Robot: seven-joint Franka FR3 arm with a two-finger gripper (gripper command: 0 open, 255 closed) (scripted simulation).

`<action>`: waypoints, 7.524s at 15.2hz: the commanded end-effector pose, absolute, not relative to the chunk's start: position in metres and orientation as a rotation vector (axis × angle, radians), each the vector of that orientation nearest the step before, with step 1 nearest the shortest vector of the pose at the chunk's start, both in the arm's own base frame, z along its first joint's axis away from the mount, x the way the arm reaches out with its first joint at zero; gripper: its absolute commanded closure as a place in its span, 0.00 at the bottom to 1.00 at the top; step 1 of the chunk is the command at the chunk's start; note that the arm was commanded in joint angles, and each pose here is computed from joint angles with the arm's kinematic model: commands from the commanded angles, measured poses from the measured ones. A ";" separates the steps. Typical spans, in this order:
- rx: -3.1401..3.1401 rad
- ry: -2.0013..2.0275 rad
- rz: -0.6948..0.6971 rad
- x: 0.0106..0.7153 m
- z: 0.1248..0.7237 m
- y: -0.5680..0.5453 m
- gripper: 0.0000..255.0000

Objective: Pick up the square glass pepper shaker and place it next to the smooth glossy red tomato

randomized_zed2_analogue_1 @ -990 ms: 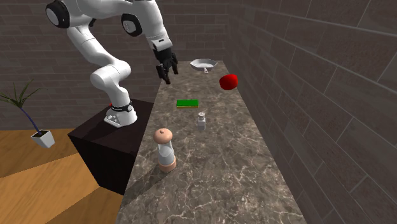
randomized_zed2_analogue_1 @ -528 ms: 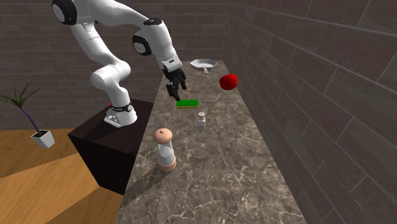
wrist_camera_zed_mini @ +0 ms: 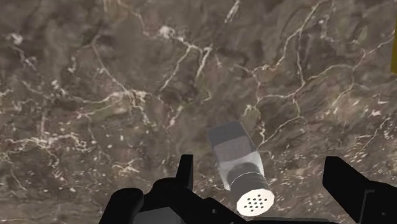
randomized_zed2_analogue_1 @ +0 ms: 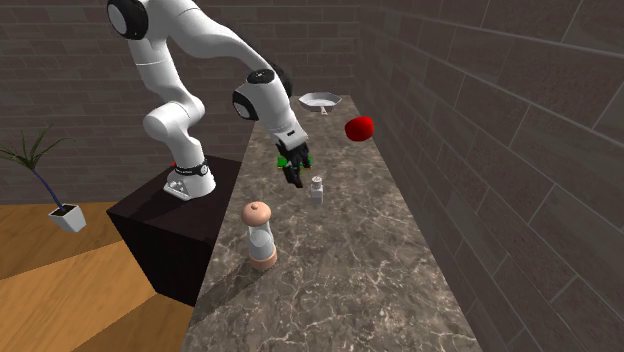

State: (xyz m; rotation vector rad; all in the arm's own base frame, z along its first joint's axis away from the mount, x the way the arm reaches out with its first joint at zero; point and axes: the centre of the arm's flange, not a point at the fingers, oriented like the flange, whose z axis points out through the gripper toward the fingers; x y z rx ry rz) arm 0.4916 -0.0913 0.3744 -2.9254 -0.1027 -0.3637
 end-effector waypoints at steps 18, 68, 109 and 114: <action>-2.922 -0.112 -0.373 0.513 0.323 -0.087 1.00; -2.922 -0.112 -0.373 0.501 0.511 -0.008 1.00; -2.922 -0.112 -0.373 0.445 0.448 0.374 1.00; -2.922 -0.112 -0.373 0.445 0.422 0.374 1.00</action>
